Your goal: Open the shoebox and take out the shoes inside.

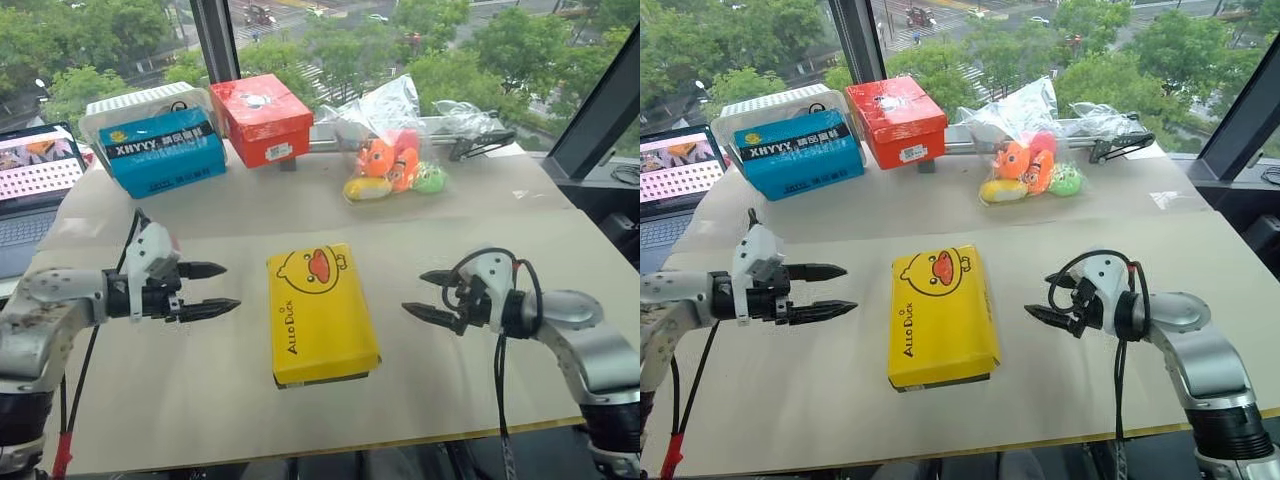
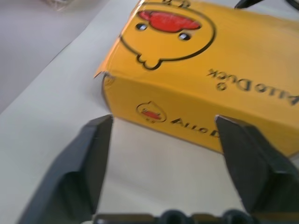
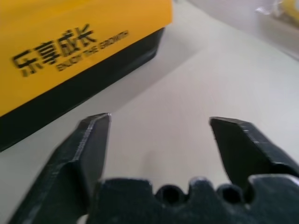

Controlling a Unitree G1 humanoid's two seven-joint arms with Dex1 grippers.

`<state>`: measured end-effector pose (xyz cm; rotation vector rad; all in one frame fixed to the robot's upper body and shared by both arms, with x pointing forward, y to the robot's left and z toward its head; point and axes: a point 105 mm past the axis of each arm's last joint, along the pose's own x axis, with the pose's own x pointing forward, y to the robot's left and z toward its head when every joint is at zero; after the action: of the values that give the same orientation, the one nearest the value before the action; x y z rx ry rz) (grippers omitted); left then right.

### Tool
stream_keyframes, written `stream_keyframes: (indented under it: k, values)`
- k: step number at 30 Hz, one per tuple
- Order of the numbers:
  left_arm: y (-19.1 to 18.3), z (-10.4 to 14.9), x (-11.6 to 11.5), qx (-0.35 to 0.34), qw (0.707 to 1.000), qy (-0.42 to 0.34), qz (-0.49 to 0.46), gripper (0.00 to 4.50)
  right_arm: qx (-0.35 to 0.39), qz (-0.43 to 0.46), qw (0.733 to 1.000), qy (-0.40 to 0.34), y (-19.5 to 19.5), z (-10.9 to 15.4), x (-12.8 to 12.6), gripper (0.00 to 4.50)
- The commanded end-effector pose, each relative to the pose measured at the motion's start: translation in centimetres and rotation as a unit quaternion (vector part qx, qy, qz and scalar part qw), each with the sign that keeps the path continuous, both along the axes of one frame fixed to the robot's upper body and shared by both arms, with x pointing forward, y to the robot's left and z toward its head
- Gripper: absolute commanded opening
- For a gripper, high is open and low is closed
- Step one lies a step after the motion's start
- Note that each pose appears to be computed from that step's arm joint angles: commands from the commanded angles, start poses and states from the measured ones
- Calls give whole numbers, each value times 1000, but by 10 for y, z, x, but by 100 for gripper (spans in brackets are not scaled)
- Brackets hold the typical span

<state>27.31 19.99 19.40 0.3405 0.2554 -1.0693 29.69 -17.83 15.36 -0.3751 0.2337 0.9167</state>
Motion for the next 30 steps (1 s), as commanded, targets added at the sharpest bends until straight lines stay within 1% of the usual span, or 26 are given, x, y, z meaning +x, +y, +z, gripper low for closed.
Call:
stream_keyframes:
  k: [1,5,7,9,11,12,13,15,16,17,19,21,23,25,26,28,30]
  values:
    - [-6,38,-14,12,999,-38,-34,444,-5,-9,999,-41,-2,19,6,450]
    - [-6,59,-21,34,997,-58,-42,444,-10,-8,1000,-26,-3,11,10,450]
    - [-6,65,-27,40,997,-45,-46,444,-14,-10,1000,-23,-3,6,13,450]
    - [-5,72,-36,61,996,-36,-58,450,-32,16,999,-4,4,-7,11,400]
    - [-6,77,-45,76,994,-31,-71,450,-32,46,998,11,15,-15,8,348]
    - [-7,79,-47,80,994,-29,-74,450,-31,55,998,14,19,-17,8,308]
    - [-7,81,-50,85,993,-27,-78,450,-39,70,997,10,27,-22,9,277]
    - [-8,84,-57,94,991,-20,-89,450,-53,108,993,12,46,-35,8,212]
    - [-8,86,-59,95,991,-17,-93,450,-48,121,991,14,55,-40,8,163]
    - [-8,87,-60,95,991,-16,-94,450,-41,131,990,17,61,-42,8,138]
    - [-5,86,-62,97,991,-7,-89,450,-32,153,987,20,72,-43,5,68]
    - [0,84,-64,97,992,4,-78,450,6,175,984,37,82,-34,-1,3]
    - [7,84,-65,78,995,6,-63,450,50,200,977,56,91,-20,-9,3]
    - [12,88,-66,26,998,6,-48,450,75,217,971,61,97,-8,-13,3]
    - [15,88,-66,13,999,4,-41,450,81,220,970,56,100,-1,-13,3]
    - [20,85,-66,17,999,-14,-30,450,99,227,968,41,106,15,-11,3]
    - [24,87,-67,-3,1000,-24,-18,450,122,242,962,36,115,31,-11,3]
